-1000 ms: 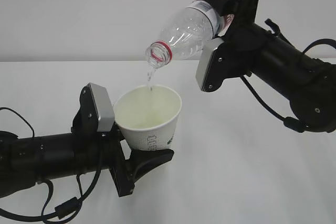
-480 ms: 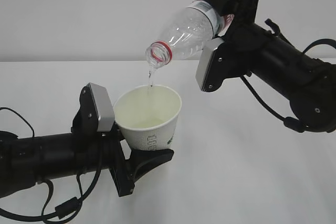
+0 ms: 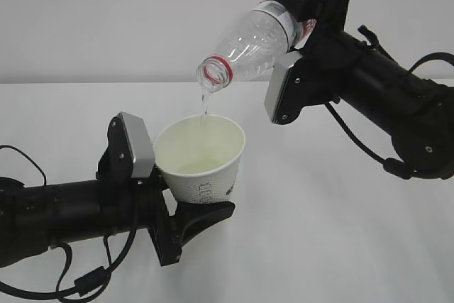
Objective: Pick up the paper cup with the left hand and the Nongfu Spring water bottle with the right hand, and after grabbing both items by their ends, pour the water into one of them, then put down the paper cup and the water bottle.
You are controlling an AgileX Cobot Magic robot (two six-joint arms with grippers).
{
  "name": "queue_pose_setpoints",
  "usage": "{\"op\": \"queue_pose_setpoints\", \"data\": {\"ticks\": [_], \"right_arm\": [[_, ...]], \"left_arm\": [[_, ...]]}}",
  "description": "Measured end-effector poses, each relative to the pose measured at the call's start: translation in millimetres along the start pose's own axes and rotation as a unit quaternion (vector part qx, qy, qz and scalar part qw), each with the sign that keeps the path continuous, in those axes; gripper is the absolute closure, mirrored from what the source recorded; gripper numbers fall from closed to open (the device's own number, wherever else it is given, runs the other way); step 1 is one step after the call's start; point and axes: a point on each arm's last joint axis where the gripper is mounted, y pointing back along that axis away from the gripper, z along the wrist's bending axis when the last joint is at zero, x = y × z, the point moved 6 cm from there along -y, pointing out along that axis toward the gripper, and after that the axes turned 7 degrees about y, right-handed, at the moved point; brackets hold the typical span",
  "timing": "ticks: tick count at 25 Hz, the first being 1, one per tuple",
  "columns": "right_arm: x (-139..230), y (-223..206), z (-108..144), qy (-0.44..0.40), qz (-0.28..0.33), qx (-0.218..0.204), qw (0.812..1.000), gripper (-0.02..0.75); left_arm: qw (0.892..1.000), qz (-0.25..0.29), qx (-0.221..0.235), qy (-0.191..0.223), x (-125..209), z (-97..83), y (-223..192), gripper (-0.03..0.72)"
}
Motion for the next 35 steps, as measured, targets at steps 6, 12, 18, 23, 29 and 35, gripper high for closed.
{"op": "queue_pose_setpoints", "data": {"ticks": [6,12,18,23,29,35], "right_arm": [[0.0,0.0,-0.5,0.000,0.000,0.002,1.000,0.214],[-0.1,0.0,-1.2,0.000,0.000,0.004,1.000,0.214],[-0.1,0.0,-1.4,0.000,0.000,0.005,1.000,0.214],[-0.2,0.0,-2.1,0.000,-0.001,0.007,1.000,0.214],[-0.2,0.0,-2.1,0.000,-0.001,0.007,1.000,0.214],[-0.2,0.0,-2.2,0.000,-0.001,0.007,1.000,0.214]], "left_arm": [[1.000,0.000,0.000,0.000,0.0,0.0,0.0,0.178],[1.000,0.000,0.000,0.000,0.0,0.0,0.0,0.178],[1.000,0.000,0.000,0.000,0.0,0.0,0.0,0.178],[1.000,0.000,0.000,0.000,0.0,0.0,0.0,0.178],[1.000,0.000,0.000,0.000,0.0,0.0,0.0,0.178],[1.000,0.001,0.005,-0.002,0.4,-1.5,0.0,0.178]]}}
